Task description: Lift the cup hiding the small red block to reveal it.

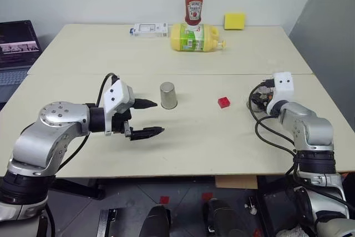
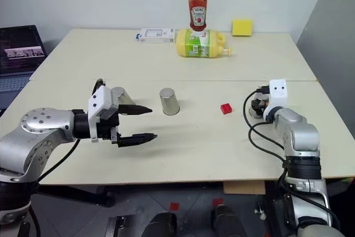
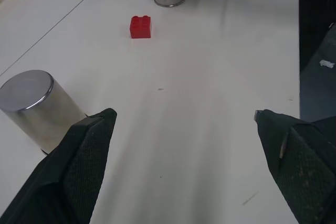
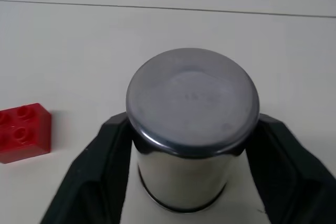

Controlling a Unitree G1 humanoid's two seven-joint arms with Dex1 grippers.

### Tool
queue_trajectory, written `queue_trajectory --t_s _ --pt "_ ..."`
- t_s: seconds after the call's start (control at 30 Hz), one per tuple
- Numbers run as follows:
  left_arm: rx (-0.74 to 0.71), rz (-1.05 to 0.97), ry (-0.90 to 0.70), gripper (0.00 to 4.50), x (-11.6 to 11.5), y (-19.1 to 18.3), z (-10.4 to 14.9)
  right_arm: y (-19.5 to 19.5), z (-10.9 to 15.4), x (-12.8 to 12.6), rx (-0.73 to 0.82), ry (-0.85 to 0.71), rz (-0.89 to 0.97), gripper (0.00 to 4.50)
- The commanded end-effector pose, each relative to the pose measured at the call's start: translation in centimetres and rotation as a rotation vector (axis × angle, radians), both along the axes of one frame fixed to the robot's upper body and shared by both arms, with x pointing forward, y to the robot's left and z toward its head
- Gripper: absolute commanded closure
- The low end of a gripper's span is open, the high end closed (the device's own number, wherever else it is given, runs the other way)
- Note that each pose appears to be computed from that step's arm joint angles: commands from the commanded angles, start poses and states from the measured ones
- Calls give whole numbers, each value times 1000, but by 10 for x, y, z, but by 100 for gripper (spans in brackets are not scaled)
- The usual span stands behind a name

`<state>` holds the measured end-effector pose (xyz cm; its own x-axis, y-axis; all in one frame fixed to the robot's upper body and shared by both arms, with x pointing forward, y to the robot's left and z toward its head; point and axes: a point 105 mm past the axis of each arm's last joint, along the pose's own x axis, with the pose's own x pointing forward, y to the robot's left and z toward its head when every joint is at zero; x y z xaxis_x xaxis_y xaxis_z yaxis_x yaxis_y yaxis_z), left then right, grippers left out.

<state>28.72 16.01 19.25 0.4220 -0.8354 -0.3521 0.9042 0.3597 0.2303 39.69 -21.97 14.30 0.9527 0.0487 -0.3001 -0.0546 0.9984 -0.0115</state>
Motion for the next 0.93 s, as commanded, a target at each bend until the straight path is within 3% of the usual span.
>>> queue_trajectory --t_s 0.03,0.07,0.23,0.33,0.43,0.5,0.63,0.93 --pt "-4 9 -43 0 1 1 9 0 41 1 59 -137 -6 29" --pt "-2 17 -47 0 1 3 9 0 50 1 65 -165 2 5" --pt "2 104 -69 0 6 16 13 9 113 -13 11 -411 87 5" --pt "27 206 -87 0 8 30 13 28 129 -33 -56 -494 249 5" --pt "75 306 -83 0 5 51 10 52 118 -63 -134 -493 498 5" --pt "81 338 -76 0 1 61 9 59 97 -83 -176 -436 636 5" --pt "108 363 -36 0 -12 81 4 66 58 -123 -119 -246 872 5" --pt "77 422 -26 0 -15 100 6 60 40 -136 -44 -147 917 5"
